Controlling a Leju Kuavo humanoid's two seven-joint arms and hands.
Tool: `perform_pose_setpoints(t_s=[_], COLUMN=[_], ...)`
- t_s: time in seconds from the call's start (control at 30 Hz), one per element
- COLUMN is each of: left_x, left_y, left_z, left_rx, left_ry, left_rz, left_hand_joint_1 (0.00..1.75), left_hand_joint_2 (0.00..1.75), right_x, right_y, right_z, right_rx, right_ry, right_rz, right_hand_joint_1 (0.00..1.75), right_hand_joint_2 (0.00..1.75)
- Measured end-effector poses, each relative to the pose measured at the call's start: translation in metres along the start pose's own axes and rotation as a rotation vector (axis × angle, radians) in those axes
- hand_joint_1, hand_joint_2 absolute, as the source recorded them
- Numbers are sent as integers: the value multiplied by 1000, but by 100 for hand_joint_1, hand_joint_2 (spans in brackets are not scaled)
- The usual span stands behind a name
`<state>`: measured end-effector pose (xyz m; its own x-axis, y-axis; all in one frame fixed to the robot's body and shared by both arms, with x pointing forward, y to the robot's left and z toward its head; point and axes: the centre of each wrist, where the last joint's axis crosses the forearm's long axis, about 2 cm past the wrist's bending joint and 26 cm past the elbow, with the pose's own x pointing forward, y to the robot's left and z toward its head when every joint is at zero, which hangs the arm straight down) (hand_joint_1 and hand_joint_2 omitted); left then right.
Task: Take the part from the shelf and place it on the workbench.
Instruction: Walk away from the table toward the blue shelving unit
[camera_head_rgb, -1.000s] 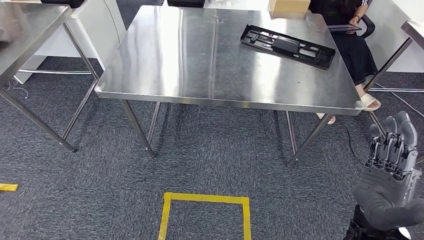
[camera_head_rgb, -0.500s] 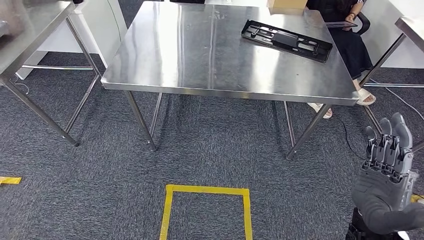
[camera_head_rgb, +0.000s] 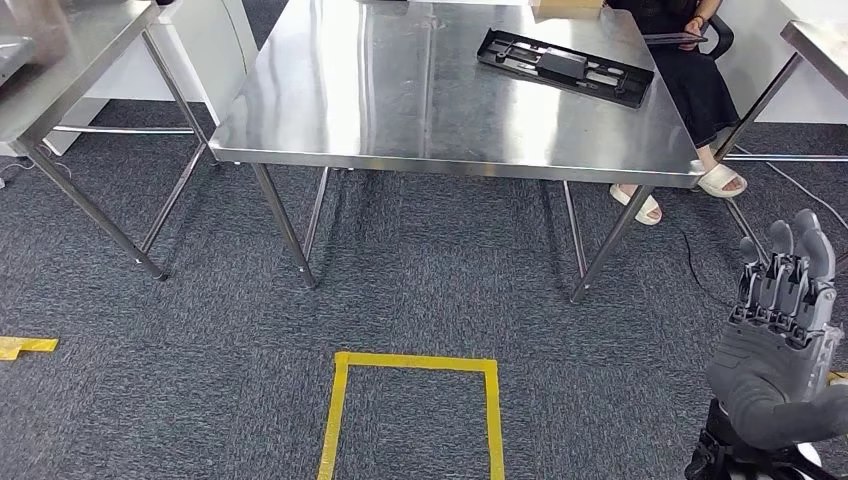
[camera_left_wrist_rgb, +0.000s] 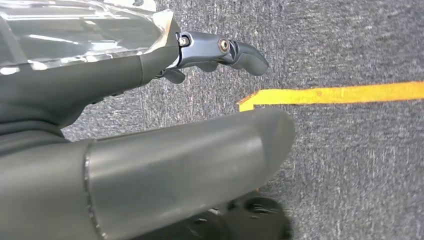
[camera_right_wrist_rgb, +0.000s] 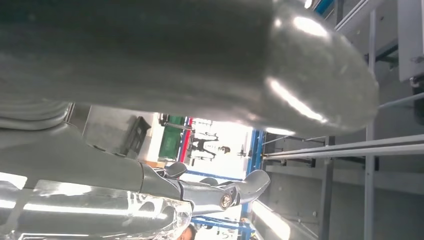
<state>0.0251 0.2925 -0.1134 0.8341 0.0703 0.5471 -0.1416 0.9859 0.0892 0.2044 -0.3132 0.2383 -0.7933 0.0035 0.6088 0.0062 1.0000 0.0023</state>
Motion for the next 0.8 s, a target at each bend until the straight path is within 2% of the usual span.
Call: perform_pose_setpoints(t_s=[0.8], left_x=[-1], left_y=[3], left_z=[0], left_rx=[-7], left_ry=[-2], left_rz=[-13], left_hand_joint_1=[0], left_hand_joint_2=[0], right_x=[0], right_y=[-1], right_z=[8], right_rx=[-3], right_ry=[29], right_rz=[7], right_hand_joint_1=[0], right_hand_joint_2=[0])
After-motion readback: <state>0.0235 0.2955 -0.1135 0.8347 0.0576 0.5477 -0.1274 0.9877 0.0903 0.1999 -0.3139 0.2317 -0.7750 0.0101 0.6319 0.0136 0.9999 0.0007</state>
